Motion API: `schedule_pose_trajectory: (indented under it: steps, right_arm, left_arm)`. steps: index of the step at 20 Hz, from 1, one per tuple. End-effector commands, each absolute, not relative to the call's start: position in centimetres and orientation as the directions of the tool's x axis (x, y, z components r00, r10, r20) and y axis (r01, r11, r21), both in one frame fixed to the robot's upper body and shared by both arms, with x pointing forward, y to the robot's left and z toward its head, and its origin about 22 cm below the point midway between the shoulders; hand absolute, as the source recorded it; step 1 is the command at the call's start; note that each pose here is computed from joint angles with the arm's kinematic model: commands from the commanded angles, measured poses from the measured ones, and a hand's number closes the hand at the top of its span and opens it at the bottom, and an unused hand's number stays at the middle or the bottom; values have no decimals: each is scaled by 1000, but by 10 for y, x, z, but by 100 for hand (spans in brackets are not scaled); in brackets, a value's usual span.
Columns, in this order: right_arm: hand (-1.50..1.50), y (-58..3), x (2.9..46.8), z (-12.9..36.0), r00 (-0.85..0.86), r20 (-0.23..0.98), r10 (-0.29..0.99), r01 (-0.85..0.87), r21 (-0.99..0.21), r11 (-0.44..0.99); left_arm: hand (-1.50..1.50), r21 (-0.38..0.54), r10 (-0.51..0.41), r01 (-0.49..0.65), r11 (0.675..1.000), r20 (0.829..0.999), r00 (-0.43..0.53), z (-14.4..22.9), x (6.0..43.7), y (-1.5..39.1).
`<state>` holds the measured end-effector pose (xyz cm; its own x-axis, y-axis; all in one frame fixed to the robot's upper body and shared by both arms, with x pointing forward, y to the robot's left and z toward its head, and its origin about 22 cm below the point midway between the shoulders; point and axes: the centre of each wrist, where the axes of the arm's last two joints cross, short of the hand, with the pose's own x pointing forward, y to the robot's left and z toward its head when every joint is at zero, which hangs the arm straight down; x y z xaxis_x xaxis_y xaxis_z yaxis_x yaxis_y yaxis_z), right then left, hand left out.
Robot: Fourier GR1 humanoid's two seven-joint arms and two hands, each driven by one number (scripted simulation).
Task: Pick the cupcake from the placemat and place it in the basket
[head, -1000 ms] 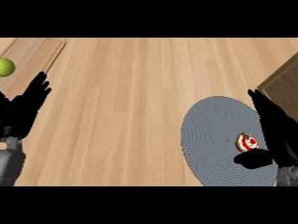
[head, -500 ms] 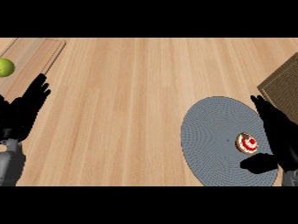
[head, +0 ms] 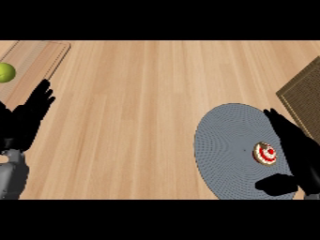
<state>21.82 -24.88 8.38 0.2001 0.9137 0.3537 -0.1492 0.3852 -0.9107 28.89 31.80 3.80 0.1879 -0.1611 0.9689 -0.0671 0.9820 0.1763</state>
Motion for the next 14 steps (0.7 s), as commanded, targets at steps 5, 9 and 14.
schedule_pose_trajectory:
  steps: [5,9,14]
  right_arm:
    - [-150,-247,204,60,238,294,926,-150,-931,334]
    - [-150,-227,214,46,247,247,937,-160,-943,291]
    - [150,-236,241,54,228,191,955,-204,-949,239]
  left_arm:
    - [0,176,-162,-56,983,967,197,40,290,299]
    - [0,179,-167,-49,983,969,185,42,294,304]
    - [0,180,-166,-56,982,967,195,30,285,307]
